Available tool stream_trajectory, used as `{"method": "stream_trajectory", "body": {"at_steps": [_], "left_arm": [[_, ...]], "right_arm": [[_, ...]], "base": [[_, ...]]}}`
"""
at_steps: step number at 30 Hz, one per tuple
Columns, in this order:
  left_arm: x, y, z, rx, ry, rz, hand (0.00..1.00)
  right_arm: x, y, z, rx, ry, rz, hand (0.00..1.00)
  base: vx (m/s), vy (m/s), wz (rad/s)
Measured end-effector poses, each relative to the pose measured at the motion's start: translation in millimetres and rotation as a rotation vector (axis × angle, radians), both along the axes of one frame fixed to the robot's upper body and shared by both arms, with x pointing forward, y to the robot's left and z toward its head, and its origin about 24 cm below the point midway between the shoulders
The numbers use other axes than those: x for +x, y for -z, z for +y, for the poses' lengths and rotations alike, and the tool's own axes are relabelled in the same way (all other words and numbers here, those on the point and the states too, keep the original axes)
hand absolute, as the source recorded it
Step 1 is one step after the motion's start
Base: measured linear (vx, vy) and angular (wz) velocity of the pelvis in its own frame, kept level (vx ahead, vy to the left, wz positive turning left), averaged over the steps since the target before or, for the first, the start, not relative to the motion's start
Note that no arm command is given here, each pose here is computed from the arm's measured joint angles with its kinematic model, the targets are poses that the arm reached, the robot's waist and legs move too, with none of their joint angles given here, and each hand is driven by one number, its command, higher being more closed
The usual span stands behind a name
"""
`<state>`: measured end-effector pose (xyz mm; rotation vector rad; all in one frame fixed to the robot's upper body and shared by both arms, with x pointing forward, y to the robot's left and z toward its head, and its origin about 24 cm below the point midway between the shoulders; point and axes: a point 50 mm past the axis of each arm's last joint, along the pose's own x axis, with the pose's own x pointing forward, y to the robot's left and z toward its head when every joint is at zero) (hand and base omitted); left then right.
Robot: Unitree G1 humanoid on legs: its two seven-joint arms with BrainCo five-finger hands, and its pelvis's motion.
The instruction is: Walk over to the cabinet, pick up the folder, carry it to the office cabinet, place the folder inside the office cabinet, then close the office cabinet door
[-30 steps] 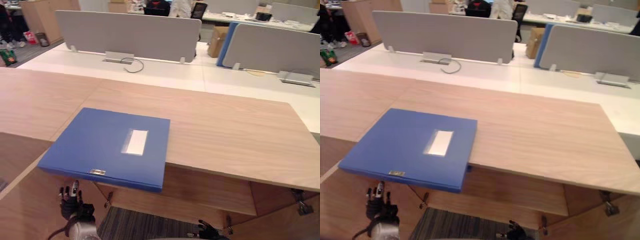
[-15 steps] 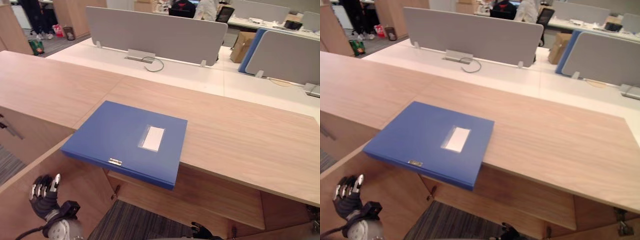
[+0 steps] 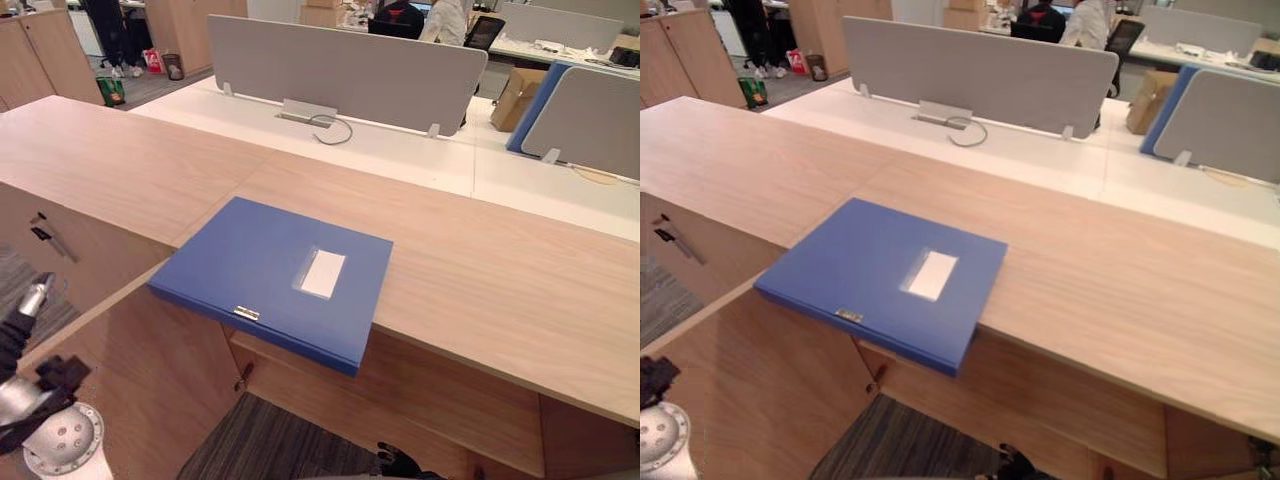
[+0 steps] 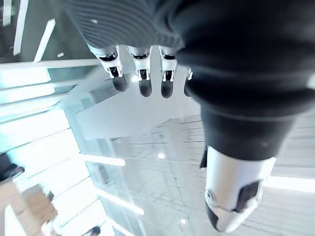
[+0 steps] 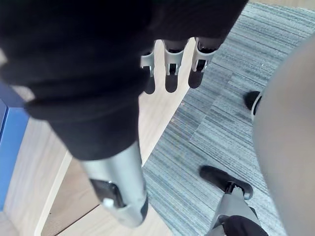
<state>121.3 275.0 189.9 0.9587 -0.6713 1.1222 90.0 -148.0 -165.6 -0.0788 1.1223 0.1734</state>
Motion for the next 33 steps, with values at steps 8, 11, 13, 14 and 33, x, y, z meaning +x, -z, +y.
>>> {"method": "stream_trajectory", "body": {"at_steps": [8,11,13,14,33], "left_arm": [[12,-19,-25,0.418,-0.049,0.072,0.00],[14,-16,-29,0.455,-0.053,0.089,0.00],[13,-14,-31,0.468,-0.041,0.106,0.00],[13,-12,-32,0.472,-0.026,0.119,0.00],[21,7,-64,0.462,0.357,0.246,0.00]], "right_arm": [[-4,3,-1,0.001,-0.002,0.012,0.00],[-5,3,-4,-0.005,-0.002,0.010,0.00],[-6,3,-6,-0.011,-0.003,0.013,0.00],[-6,3,-9,-0.017,-0.003,0.014,0.00],[-7,4,-18,-0.043,-0.015,0.023,0.00]], "base": [[0.00,0.000,0.00],[-0.03,-0.007,-0.01],[-0.04,0.003,-0.02],[-0.04,0.009,-0.02],[-0.02,0.006,-0.02]]}}
